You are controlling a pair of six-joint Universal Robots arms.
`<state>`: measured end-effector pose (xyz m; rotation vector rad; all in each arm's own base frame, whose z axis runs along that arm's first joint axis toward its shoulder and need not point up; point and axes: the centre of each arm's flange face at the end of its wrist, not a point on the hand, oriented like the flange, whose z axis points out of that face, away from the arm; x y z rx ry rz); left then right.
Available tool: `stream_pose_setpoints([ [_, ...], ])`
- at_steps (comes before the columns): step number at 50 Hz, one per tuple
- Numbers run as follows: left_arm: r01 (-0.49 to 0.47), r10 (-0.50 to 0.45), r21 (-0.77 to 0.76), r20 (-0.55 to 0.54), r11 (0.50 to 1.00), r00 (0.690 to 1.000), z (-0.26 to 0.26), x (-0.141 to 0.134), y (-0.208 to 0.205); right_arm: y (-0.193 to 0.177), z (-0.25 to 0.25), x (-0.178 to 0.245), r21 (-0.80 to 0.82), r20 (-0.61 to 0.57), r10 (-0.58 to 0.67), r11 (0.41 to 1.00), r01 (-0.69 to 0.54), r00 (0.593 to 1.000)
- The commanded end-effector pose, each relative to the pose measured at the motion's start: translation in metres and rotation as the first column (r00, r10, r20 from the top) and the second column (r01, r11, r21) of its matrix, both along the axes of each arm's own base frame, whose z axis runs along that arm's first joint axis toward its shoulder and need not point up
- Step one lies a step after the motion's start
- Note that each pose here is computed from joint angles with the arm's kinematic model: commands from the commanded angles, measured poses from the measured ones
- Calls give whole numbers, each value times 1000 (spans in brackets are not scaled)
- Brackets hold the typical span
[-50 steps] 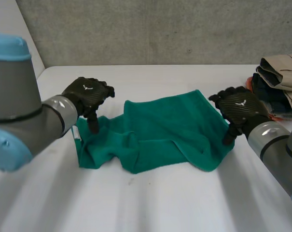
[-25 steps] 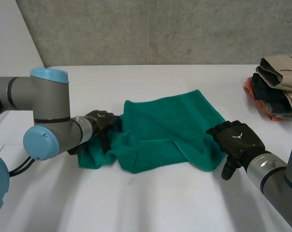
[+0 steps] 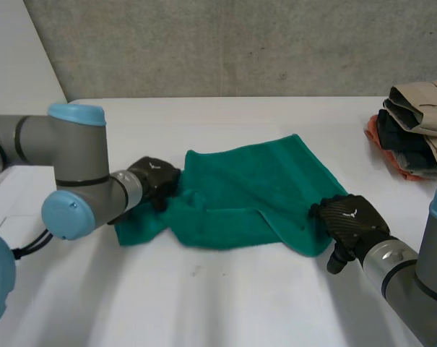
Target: Fold the laundry.
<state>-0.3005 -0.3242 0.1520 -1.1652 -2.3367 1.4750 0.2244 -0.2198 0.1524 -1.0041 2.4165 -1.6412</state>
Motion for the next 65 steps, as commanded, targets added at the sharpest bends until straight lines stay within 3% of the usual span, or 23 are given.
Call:
stream_pose_setpoints([
  [1,-6,2,-95,-48,995,999,50,4,8,-7,-2,1,-35,10,-5,999,6,1000],
  [7,-12,5,-112,-59,994,998,65,9,17,-25,-26,12,-35,4,4,999,-4,1000],
  [15,-21,14,-97,-64,995,998,70,14,28,-42,-17,20,-112,21,-10,994,12,1000],
  [19,-30,17,-145,-91,989,996,94,20,37,-43,32,16,-248,63,-35,968,50,997],
  [21,-39,18,-189,-110,981,994,113,24,41,-35,82,14,-372,103,-15,927,53,995],
  [24,-51,21,-232,-130,971,991,132,28,46,-31,120,5,-430,89,-11,902,48,996],
  [29,-73,23,-293,-172,953,985,164,38,64,-44,151,-13,-422,23,-36,905,42,999],
  [35,-62,28,-231,-146,971,989,144,43,77,-46,173,-12,-371,16,50,928,-41,999],
  [42,-58,40,-174,-106,983,994,87,37,59,-95,117,-8,-146,-48,35,988,-42,998],
  [46,-115,54,-354,-177,928,983,95,24,14,-120,118,-5,-188,-71,-17,982,4,997],
  [50,-193,2,-599,-304,777,953,147,11,-26,-158,145,-3,-393,-13,-132,912,117,991],
  [51,-229,-45,-686,-357,690,933,172,7,-37,-169,164,2,-504,50,-150,850,155,987],
  [53,-277,-88,-756,-404,593,911,195,5,-46,-175,182,6,-597,116,-138,782,180,984],
  [54,-316,-136,-806,-434,501,891,214,4,-49,-178,199,10,-680,189,-106,704,208,976],
  [57,-372,-206,-852,-465,369,861,237,2,-49,-181,222,12,-773,281,-42,581,252,959],
  [58,-384,-217,-856,-472,347,855,240,3,-50,-180,235,10,-816,327,-8,502,287,945],
  [61,-394,-236,-858,-479,331,845,237,0,-48,-173,248,9,-845,350,24,441,304,937],
  [64,-390,-206,-846,-481,363,852,226,4,-49,-170,243,9,-835,333,27,473,281,943],
  [65,-382,-182,-835,-479,396,859,214,4,-48,-170,239,10,-828,324,29,492,269,946],
])
